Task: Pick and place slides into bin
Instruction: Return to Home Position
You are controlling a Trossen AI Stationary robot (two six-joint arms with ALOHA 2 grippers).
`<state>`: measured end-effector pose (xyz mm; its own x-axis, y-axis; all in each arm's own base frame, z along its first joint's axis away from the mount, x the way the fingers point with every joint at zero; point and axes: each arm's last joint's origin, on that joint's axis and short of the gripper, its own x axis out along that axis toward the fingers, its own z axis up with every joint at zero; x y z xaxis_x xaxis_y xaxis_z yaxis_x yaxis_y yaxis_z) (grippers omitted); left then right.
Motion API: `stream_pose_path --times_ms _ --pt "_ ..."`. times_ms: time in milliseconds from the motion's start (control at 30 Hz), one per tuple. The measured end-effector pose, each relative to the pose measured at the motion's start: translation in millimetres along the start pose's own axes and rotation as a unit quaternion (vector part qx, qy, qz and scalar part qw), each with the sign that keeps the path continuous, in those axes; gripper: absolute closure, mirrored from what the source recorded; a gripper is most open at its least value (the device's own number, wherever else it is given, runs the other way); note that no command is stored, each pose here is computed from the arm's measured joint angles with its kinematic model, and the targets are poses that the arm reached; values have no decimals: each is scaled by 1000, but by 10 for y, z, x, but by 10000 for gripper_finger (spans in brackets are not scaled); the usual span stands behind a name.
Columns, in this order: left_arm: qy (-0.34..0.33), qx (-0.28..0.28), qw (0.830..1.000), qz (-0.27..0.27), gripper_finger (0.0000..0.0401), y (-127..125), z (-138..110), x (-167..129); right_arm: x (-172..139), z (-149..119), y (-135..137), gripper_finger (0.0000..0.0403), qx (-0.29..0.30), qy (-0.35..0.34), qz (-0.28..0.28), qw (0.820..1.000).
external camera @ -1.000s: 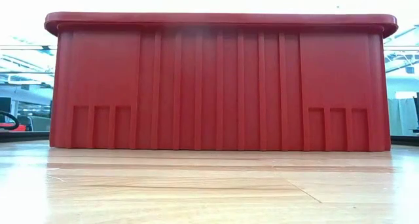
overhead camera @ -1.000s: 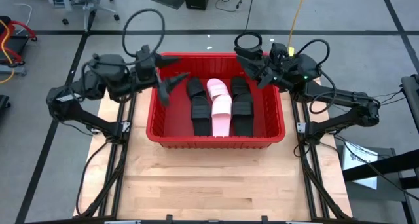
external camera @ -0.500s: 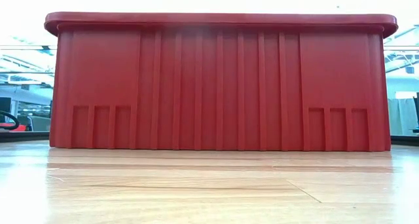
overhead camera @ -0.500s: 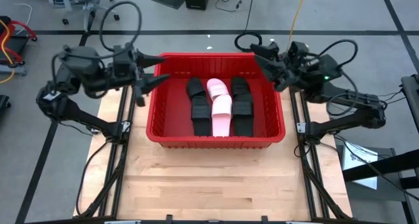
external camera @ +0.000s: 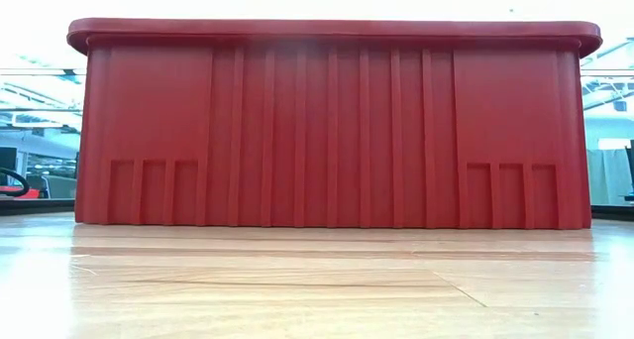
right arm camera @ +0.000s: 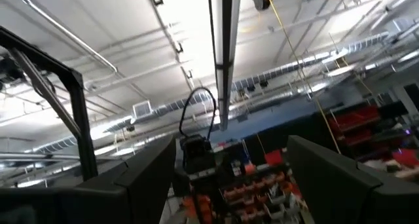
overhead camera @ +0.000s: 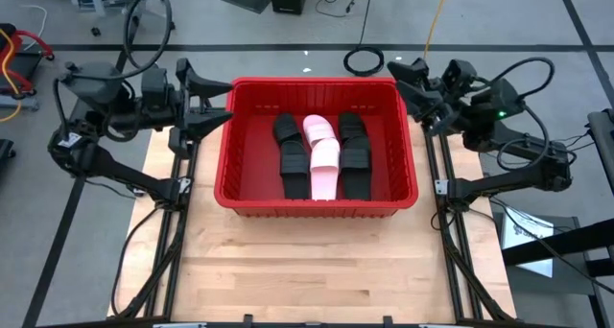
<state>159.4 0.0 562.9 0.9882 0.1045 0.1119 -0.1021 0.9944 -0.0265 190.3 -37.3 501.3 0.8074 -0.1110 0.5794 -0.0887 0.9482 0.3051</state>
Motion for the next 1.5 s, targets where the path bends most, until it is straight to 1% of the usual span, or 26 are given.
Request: stream_pose_path --times_ms 100,133,233,267,300,400,467,567,633,700,767,967,1233,1367,1500 --pt "0 -14 1000 0 128 2 -47 -13 6 -36 -15 122 5 15 -6 1000" --pt "1 -20 1000 0 128 3 -72 -20 7 -48 -21 122 14 19 -8 1000" --pt "0 -37 999 0 128 5 -150 -23 19 -61 -26 122 67 19 -8 998" --pt "-7 -41 999 0 128 6 -169 -27 25 -63 -20 122 73 17 -5 997" --pt "-13 -47 999 -1 128 7 -187 -37 31 -69 3 122 67 15 5 998" --pt "-37 -55 998 -6 128 15 -194 -118 31 -93 163 122 25 14 56 998" --pt "-49 -60 997 -7 128 23 -179 -185 27 -110 243 122 20 4 47 999" --pt "-59 -68 996 -15 128 30 -148 -267 17 -124 327 122 13 -13 19 1000" --pt "-58 -66 996 -15 128 36 -143 -314 13 -150 358 122 14 -7 10 1000" --pt "-61 -59 996 -15 128 41 -131 -355 13 -183 354 122 30 7 0 1000" --pt "-66 -59 996 -10 128 45 -121 -364 16 -191 352 122 34 9 0 999" --pt "-65 -104 992 -5 128 47 -127 -349 12 -165 369 122 33 -2 6 999" --pt "-57 -71 996 3 128 47 -146 -327 -9 -120 377 122 35 -11 11 999" --pt "-54 -54 997 12 128 65 -138 -434 -58 -50 410 122 34 -10 45 998" --pt "-53 -47 997 11 128 81 -124 -581 -144 49 429 122 34 -8 48 998"
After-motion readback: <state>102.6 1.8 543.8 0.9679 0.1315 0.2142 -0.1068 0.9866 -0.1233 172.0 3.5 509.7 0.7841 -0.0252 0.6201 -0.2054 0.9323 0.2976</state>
